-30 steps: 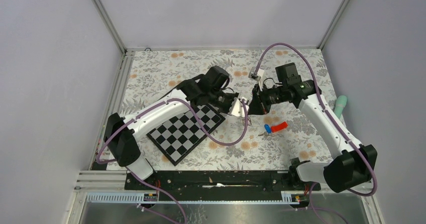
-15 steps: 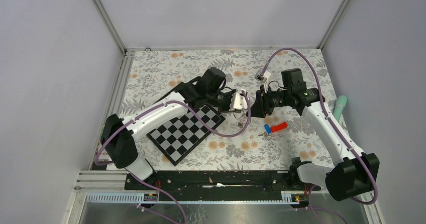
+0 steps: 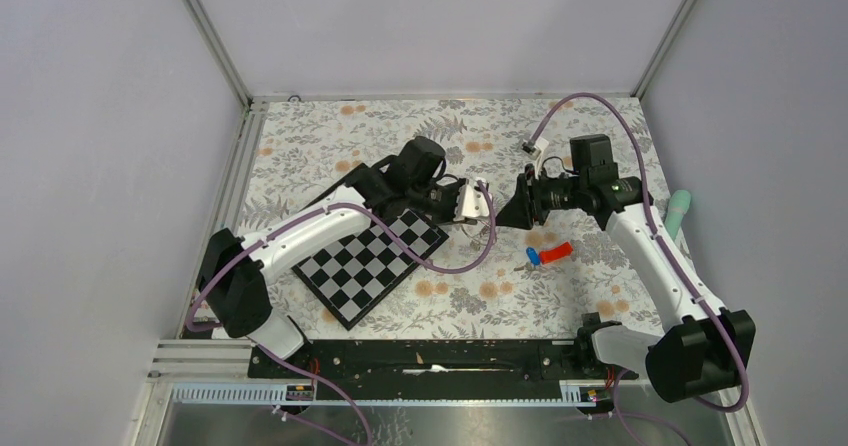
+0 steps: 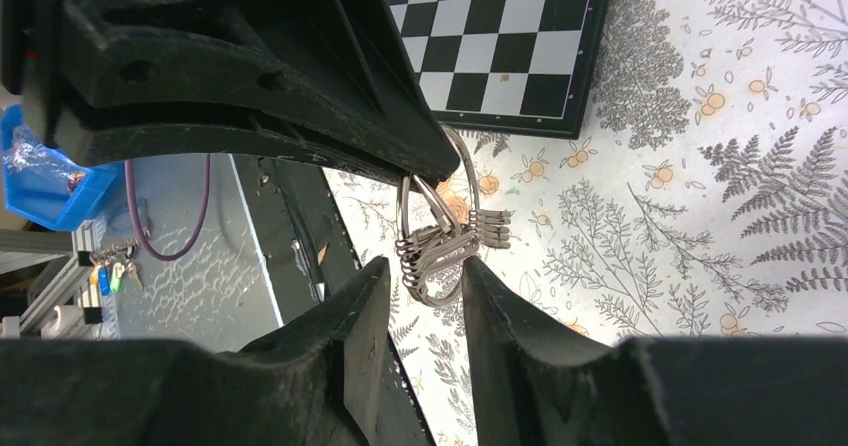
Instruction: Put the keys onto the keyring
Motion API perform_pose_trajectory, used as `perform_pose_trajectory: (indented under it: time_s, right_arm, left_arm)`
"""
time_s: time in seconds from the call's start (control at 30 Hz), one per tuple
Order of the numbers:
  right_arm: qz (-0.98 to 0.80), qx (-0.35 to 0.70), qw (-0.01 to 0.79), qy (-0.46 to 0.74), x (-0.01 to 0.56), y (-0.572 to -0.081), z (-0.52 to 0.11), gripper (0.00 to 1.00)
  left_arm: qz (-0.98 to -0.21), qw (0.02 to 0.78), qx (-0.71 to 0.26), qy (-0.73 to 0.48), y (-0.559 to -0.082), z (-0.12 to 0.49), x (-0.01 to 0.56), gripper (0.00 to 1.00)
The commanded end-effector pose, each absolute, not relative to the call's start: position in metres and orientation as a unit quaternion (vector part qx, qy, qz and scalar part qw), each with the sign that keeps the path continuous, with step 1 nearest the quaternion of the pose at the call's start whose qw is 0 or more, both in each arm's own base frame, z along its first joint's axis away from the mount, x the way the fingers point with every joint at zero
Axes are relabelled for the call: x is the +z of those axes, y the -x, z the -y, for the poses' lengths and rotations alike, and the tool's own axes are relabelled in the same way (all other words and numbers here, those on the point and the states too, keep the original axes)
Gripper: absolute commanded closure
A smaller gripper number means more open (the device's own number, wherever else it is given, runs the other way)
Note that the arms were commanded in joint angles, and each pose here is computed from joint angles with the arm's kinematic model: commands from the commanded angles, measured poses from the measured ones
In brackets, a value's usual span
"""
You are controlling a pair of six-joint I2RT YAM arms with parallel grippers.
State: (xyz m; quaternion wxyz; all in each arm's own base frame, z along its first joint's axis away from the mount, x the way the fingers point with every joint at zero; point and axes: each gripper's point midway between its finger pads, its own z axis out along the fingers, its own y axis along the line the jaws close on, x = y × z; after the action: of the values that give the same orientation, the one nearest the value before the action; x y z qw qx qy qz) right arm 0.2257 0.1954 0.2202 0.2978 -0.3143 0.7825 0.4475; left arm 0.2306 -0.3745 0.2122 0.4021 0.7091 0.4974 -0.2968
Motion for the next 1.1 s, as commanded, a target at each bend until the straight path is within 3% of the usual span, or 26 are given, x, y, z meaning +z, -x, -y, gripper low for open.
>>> perform_pose_trajectory:
  time_s: [0.0,0.8,0.83,1.07]
  right_arm:
    - [-0.758,0.446,0.339,0.334,0.252,-0.230,-0.195,0.59]
    - [-0.746,0.488,0.303,0.336,0.213,-0.235,-0.213,0.62]
    - [-0.745,0.489,0.302,0.338,0.212,-0.233,-0.213,0.62]
    - [-0.740,0.495,0.302,0.341,0.214,-0.232,-0.215,0.61]
  left_arm:
    - [-0.463,0.455,-0.274,-0.709,-0.238,0.376,0.243,1.00]
    - [-0.456,0.453,-0.285,-0.711,-0.234,0.381,0.257,1.00]
    - [-0.445,0.474,-0.284,-0.705,-0.229,0.376,0.278,1.00]
    - [-0.456,0.450,-0.293,-0.710,-0.233,0.383,0.254,1.00]
